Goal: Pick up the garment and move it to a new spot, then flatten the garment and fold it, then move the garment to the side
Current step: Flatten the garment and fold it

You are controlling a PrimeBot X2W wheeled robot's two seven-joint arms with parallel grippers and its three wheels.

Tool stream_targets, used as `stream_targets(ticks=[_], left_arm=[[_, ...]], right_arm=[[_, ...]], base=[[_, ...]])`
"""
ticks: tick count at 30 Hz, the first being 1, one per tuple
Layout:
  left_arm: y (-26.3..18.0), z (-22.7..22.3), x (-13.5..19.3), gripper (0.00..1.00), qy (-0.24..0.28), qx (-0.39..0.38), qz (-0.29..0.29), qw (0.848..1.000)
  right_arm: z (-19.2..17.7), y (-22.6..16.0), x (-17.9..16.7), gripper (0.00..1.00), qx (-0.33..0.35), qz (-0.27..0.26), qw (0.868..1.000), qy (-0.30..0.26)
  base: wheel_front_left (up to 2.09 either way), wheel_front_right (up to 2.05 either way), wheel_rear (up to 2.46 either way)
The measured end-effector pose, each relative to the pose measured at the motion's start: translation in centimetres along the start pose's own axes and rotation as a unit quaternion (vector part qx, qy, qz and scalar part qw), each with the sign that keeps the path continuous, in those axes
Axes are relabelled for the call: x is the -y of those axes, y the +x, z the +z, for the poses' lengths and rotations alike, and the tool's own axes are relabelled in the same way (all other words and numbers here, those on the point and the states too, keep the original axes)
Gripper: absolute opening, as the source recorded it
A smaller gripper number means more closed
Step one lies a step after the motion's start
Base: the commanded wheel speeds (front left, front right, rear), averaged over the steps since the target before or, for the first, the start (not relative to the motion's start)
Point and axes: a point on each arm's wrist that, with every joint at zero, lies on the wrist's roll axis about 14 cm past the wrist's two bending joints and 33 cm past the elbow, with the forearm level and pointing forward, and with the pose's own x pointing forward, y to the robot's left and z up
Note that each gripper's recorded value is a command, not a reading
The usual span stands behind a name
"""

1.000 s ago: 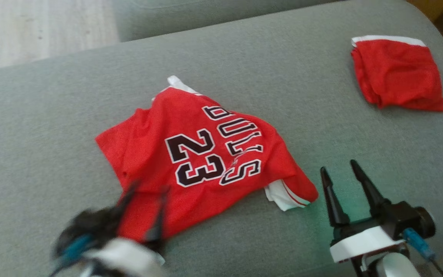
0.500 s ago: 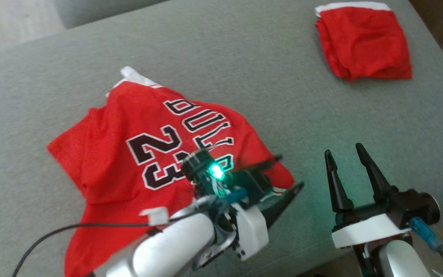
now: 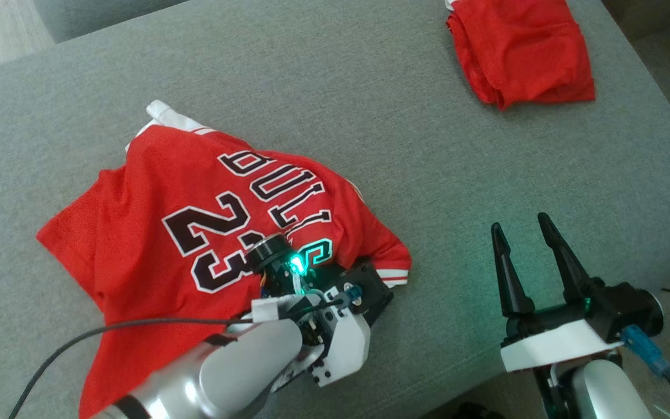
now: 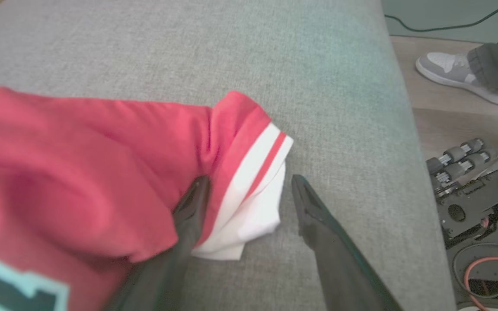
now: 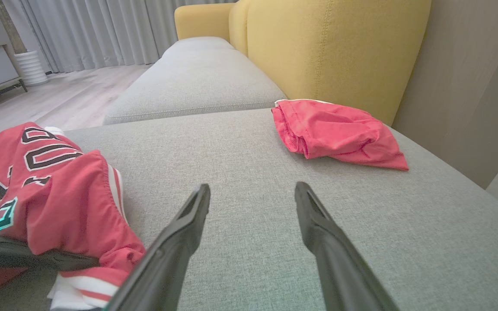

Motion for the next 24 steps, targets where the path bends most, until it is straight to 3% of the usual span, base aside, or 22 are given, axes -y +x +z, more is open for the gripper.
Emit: stream_targets(ticks=[1,2,3,4,7,10,13,15,19,20,21,24], left_arm=[[0.0,-0.3,-0.1,0.98,0.004,-0.005,0.001,1.0],[0.1,-0.3,-0.2,0.8,0.008,-0.009,-0.001,1.0],[0.1,-0.3,-0.4,0.36,0.01,-0.01,0.001,1.0],[0.2,-0.3,-0.7,0.0,0.011,-0.012,0.005,1.0],[0.2,0.3,-1.3,0.0,-0.012,0.0,0.015,1.0],[0.2,2.3,-1.8,0.0,-0.092,0.041,0.025,0.995],[-0.2,5.7,-2.0,0.0,-0.184,0.097,0.015,0.978],[-0.8,8.2,-2.2,0.0,-0.262,0.129,-0.008,0.956],[-1.1,8.8,-2.2,0.0,-0.375,0.13,-0.035,0.917],[-1.1,8.8,-2.2,0.0,-0.375,0.13,-0.035,0.917],[-1.1,8.8,-1.9,0.0,-0.398,0.128,-0.041,0.908],[-1.4,9.9,-0.2,0.0,-0.472,0.124,-0.087,0.869]], right_arm=[[0.0,0.0,0.0,1.0,0.0,0.0,1.0,0.0],[0.0,0.0,0.0,1.0,0.0,0.0,1.0,0.0],[0.0,0.0,0.0,1.0,0.001,-0.001,1.0,0.0],[0.0,-0.1,0.1,1.0,0.0,-0.001,1.0,0.0],[0.0,-0.1,0.1,1.0,0.001,-0.002,1.0,0.001],[0.1,-0.1,0.2,1.0,0.002,-0.002,1.0,0.001],[0.2,0.0,0.0,1.0,0.004,0.0,1.0,0.002],[0.1,-0.1,0.0,1.0,0.003,0.001,1.0,0.002],[0.0,-0.3,-0.1,1.0,0.002,0.001,1.0,0.003],[0.0,-0.3,-0.1,1.0,0.002,0.001,1.0,0.003],[0.1,-0.3,-0.1,1.0,0.002,0.002,1.0,0.003],[0.0,-0.5,-0.2,1.0,0.001,0.003,1.0,0.003]], base=[[0.0,0.0,0.0],[0.0,0.0,0.0],[0.0,0.0,0.0],[0.0,0.0,0.0],[0.0,0.0,0.0],[0.0,0.0,0.0],[0.0,0.0,0.0],[0.0,0.0,0.0],[0.0,0.0,0.0],[0.0,0.0,0.0],[0.0,0.0,0.0],[0.0,0.0,0.0]])
